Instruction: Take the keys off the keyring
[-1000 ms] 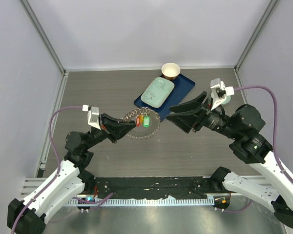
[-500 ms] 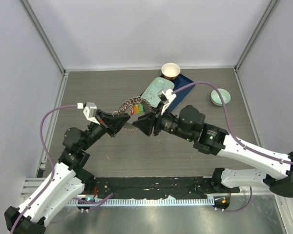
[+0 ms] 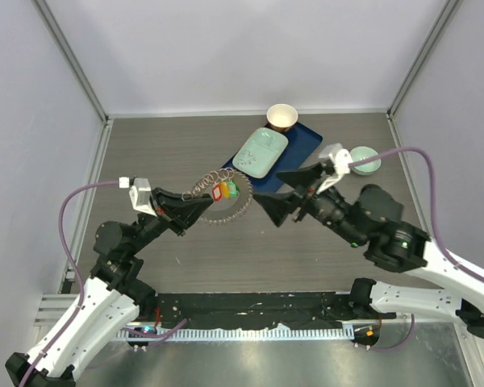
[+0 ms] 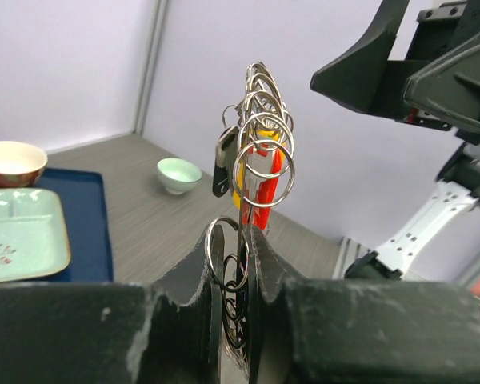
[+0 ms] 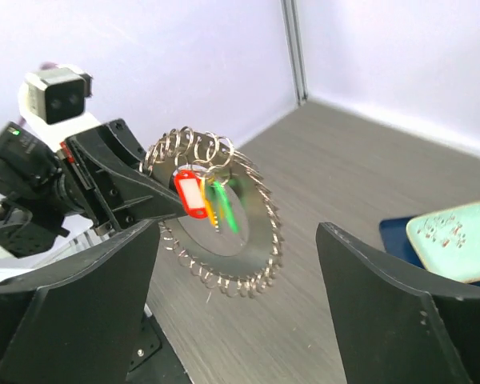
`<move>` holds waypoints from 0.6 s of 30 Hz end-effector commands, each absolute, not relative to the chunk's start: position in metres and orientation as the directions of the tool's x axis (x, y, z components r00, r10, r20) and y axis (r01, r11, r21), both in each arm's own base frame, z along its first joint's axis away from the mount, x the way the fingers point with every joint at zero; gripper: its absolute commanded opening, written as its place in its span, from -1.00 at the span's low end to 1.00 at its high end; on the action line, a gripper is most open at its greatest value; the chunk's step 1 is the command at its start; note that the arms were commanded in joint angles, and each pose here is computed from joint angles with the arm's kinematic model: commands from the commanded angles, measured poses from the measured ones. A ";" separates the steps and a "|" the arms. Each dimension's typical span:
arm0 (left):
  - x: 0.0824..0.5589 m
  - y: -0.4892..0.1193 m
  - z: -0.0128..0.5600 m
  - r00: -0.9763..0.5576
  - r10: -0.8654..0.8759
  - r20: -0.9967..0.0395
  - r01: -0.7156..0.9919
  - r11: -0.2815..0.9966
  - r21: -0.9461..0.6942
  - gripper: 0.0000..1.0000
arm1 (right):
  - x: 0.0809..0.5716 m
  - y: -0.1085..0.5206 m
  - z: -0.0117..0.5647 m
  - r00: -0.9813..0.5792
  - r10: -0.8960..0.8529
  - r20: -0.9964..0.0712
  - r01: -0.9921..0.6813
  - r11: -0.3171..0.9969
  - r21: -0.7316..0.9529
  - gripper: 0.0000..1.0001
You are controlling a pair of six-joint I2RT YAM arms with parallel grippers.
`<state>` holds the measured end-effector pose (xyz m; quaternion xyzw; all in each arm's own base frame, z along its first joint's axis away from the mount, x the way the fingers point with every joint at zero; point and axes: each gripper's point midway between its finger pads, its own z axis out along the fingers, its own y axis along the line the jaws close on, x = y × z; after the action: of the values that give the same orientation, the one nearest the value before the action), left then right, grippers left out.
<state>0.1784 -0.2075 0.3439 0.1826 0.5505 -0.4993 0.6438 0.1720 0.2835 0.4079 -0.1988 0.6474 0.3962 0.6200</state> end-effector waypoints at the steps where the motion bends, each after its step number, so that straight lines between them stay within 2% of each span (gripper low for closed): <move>1: 0.153 -0.201 0.391 -0.019 -0.563 -0.826 0.906 0.340 -0.253 -1.00 | 0.157 0.272 0.390 -0.115 0.110 -0.987 -0.798 0.582 0.158 0.75; 6: 0.134 -0.198 0.415 -0.051 -0.636 -0.770 0.937 0.236 -0.257 -1.00 | 0.128 0.286 0.385 -0.166 0.122 -0.979 -0.880 0.429 0.203 0.75; 8: 0.129 -0.198 0.418 -0.089 -0.655 -0.751 0.941 0.193 -0.280 -1.00 | 0.126 0.292 0.382 -0.175 0.128 -0.976 -0.887 0.410 0.213 0.75; 13: 0.116 -0.195 0.420 -0.148 -0.702 -0.697 0.951 0.092 -0.295 -1.00 | 0.115 0.319 0.389 -0.169 0.148 -0.974 -0.935 0.288 0.206 0.58; 18: 0.114 -0.199 0.411 -0.181 -0.692 -0.699 0.950 0.061 -0.306 -0.99 | 0.105 0.335 0.410 -0.182 0.226 -0.957 -0.956 0.185 0.226 0.51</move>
<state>0.1320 -0.2053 0.3916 0.1575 0.4376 -0.6394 0.6123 0.1239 0.3263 0.3598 -0.3416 0.6221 0.4666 0.5278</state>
